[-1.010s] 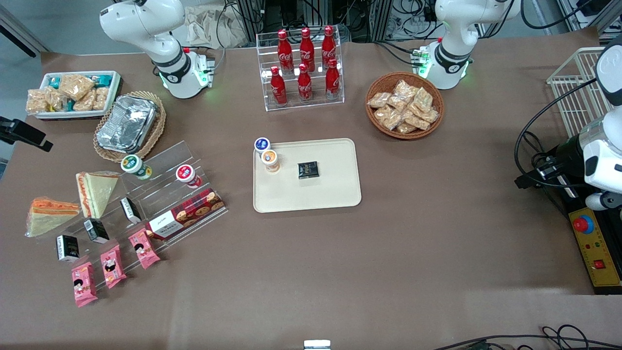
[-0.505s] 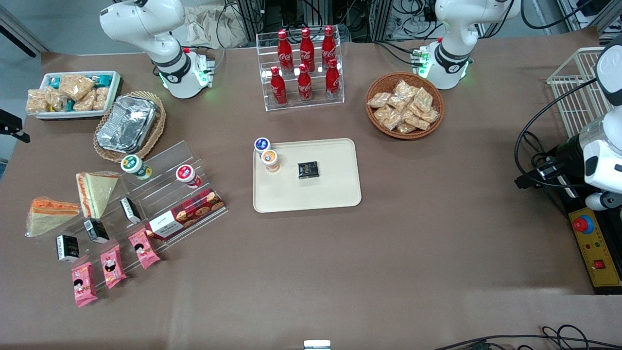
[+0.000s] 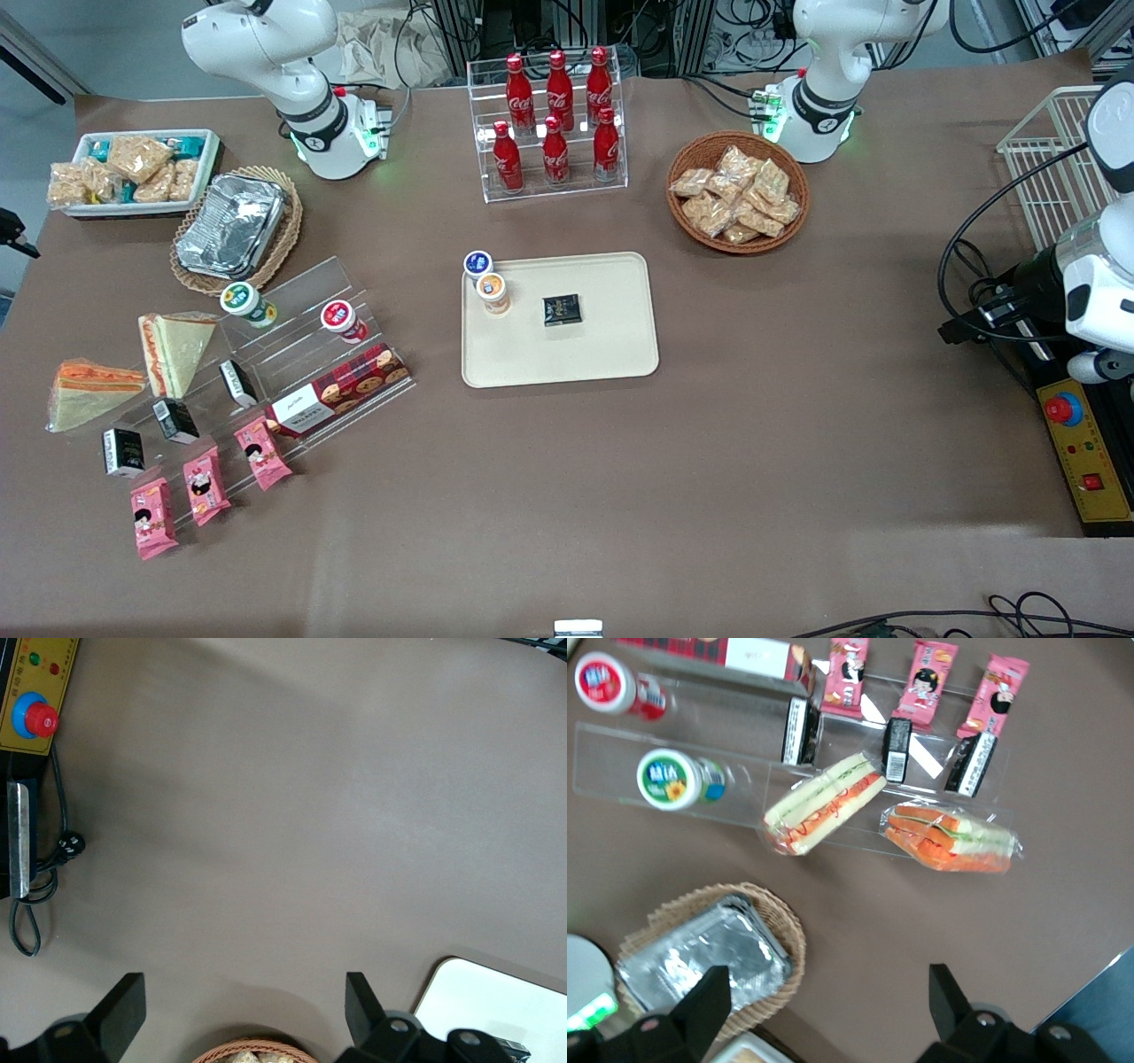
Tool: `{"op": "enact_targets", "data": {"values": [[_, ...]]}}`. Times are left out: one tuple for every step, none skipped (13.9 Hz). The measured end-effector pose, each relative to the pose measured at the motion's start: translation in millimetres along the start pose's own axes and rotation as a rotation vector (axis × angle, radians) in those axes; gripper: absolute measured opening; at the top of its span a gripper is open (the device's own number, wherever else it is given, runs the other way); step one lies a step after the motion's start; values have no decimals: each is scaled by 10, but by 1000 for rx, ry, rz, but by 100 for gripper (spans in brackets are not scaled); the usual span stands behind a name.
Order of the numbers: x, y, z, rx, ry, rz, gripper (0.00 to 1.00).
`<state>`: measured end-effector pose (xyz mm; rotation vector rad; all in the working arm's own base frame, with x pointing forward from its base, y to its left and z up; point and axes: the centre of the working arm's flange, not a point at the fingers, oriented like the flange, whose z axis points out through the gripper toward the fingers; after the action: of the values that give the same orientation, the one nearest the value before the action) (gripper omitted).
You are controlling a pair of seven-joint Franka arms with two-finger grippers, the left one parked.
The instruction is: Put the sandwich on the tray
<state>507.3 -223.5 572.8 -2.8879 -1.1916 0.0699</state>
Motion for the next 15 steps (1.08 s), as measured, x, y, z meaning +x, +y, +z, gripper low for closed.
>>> {"op": "enact_targets", "data": {"values": [[-17,58,77,2,-13,-60,100],[-48,127,166,6,-28,-121,100],[-86,197,257,12,-42,-172,100],[-134,260,341,20,-53,-212,100],[-182,320,418,27,-64,-253,100],[-220,379,483,27,-72,-303,100],[-248,439,548,25,-79,-355,100],[-265,497,622,25,-80,-405,100],[-273,549,704,28,-77,-455,100],[-263,599,798,33,-66,-511,100],[-240,647,885,33,-51,-569,100],[-215,695,969,27,-30,-626,100],[-195,747,1041,14,-4,-682,100],[-183,798,1106,-4,25,-738,100],[-171,839,1156,-22,51,-789,100]]}}
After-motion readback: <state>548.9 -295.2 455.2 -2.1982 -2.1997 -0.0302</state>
